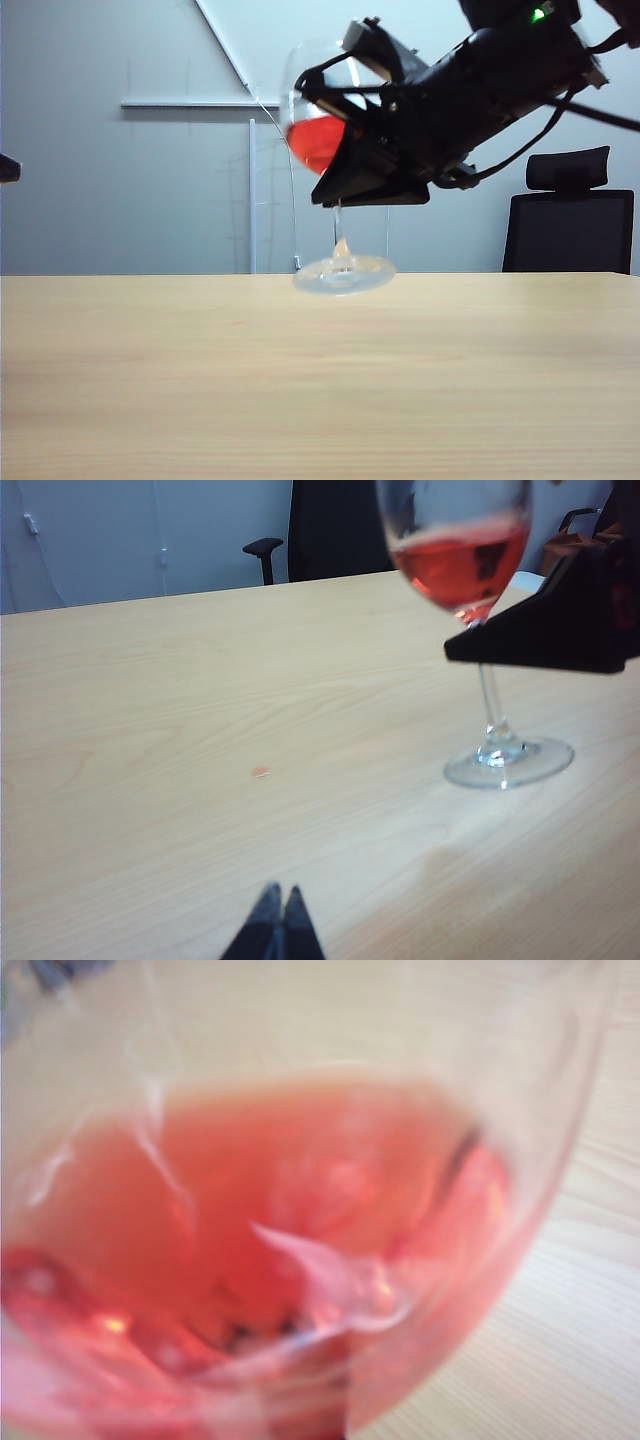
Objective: Gently pick up the goblet, rotate it counterclockwise for two full turns (viewing from above), and then place it back on the table.
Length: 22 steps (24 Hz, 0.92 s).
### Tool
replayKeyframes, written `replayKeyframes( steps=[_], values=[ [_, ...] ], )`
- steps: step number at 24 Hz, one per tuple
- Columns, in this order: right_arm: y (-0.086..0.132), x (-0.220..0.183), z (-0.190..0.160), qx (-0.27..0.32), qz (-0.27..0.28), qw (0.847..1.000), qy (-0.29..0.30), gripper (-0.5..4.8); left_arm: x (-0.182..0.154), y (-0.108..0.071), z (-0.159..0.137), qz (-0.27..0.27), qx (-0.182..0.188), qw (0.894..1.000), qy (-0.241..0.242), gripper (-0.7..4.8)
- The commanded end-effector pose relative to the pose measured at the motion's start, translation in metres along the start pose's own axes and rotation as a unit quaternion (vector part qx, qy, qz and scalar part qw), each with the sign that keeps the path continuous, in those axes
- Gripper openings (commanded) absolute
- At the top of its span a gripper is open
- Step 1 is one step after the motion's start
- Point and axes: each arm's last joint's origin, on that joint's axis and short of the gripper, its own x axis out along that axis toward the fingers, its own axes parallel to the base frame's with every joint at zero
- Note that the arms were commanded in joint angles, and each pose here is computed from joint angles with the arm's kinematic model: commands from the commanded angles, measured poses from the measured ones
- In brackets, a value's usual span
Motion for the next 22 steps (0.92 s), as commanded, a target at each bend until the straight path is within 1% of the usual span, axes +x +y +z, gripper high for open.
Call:
replayKeyframes(
  steps=[1,3,4,5,6,10,13,14,18,22],
  values=[
    [0.007,-0.002,0.008,-0.058,0.028,0.998,-0.021,-0.04,-0.001,0.000,0.002,-0.001,0.001,1.000,-0.007,-0.05],
    [0.012,-0.002,0.007,-0.093,0.036,0.995,-0.021,-0.04,-0.001,0.000,0.002,-0.001,0.001,1.000,-0.006,-0.05],
    [0.019,-0.002,0.007,-0.125,0.043,0.991,-0.023,-0.04,-0.001,0.000,0.002,-0.001,0.001,1.000,-0.006,-0.05],
    [0.026,-0.002,0.006,-0.144,0.054,0.988,-0.028,-0.04,-0.001,0.000,0.002,-0.001,0.001,1.000,-0.006,-0.05],
    [0.029,-0.002,0.006,-0.152,0.058,0.986,-0.029,-0.04,-0.001,0.000,0.002,-0.001,0.001,1.000,-0.006,-0.05],
    [0.036,-0.002,0.004,-0.165,0.069,0.983,-0.031,-0.04,-0.001,0.000,0.002,-0.001,0.001,1.000,-0.006,-0.05],
    [0.039,-0.004,0.004,-0.174,0.062,0.983,-0.027,-0.04,-0.001,0.000,0.002,-0.001,0.001,1.000,-0.006,-0.05],
    [0.042,-0.009,0.004,-0.186,0.067,0.980,-0.036,-0.04,-0.001,0.000,0.002,-0.001,0.001,1.000,-0.006,-0.05],
    [0.045,-0.019,0.004,-0.190,0.066,0.976,-0.081,-0.04,-0.001,0.000,0.002,-0.001,0.001,1.000,-0.006,-0.05],
    [0.046,-0.034,0.000,-0.176,0.071,0.973,-0.134,-0.04,-0.001,0.000,0.002,-0.001,0.001,1.000,-0.006,-0.05]
  ],
)
